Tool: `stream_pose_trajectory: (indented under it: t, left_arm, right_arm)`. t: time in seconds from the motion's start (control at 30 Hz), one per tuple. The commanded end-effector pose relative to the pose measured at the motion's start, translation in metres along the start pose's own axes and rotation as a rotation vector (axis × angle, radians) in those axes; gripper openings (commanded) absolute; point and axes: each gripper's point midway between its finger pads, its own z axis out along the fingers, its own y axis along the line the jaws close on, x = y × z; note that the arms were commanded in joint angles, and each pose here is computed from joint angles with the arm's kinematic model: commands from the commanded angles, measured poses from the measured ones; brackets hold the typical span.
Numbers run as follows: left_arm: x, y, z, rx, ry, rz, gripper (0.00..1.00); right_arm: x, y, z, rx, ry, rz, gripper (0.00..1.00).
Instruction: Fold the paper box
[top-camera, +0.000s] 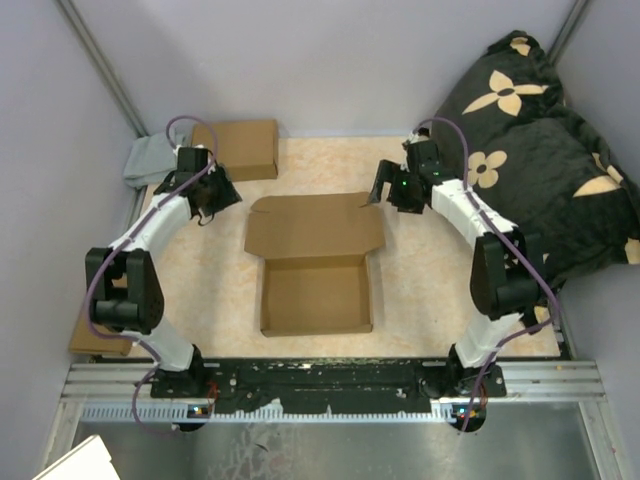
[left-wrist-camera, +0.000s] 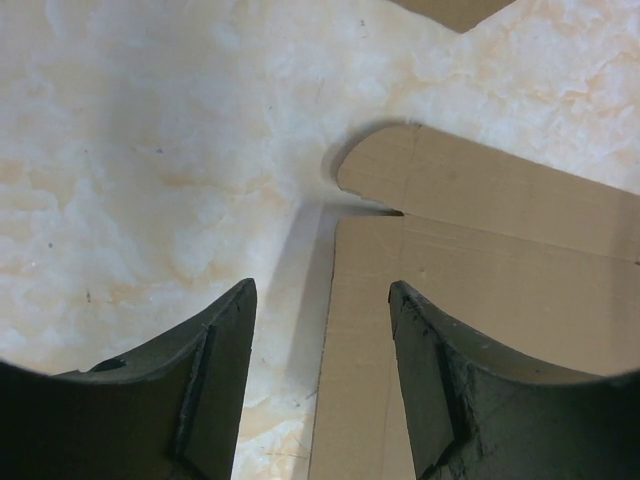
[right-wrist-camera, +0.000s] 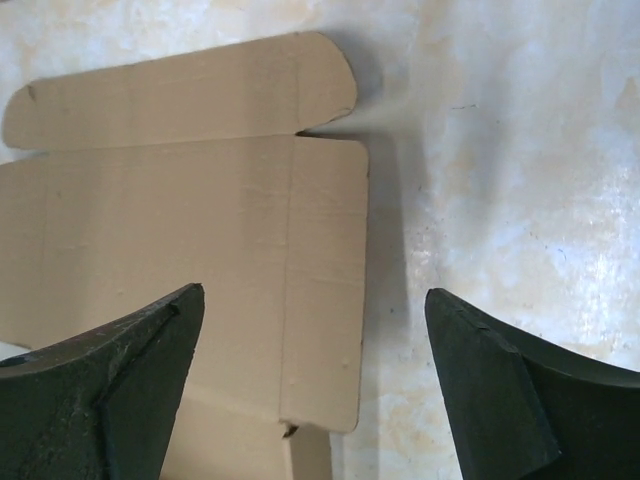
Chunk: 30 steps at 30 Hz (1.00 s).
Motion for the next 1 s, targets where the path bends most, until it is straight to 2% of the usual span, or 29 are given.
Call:
stream_pose_trajectory:
  t: [0.0, 0.13, 0.3, 0.5, 0.8, 0.97]
  left_arm:
    - [0.007, 0.002, 0.009, 0.018, 0.089, 0.06, 0.62]
    - [0.023, 0.0, 0.02, 0.045, 0.177, 0.077, 0.61]
    - [0.044, -0.012, 0.032, 0.155, 0.233, 0.063, 0.61]
    - [0.063, -0.018, 0.042, 0.202, 0.314, 0.033, 0.6]
    - [0.067, -0.025, 0.037, 0.249, 0.339, 0.032, 0.54]
    - [0.066, -0.032, 0.031, 0.27, 0.332, 0.051, 0.49]
  right_arm:
    - [-0.002, 0.001, 0.018, -0.042, 0.048, -0.014, 0.9]
    - [0.002, -0.002, 0.031, -0.055, 0.079, -0.003, 0.87]
    - [0.007, -0.003, 0.041, -0.069, 0.109, -0.003, 0.86]
    - [0.014, 0.002, 0.055, -0.117, 0.145, -0.009, 0.84]
    - [0.022, 0.015, 0.058, -0.204, 0.186, -0.005, 0.53]
    - [0.019, 0.019, 0.052, -0.211, 0.182, -0.018, 0.42]
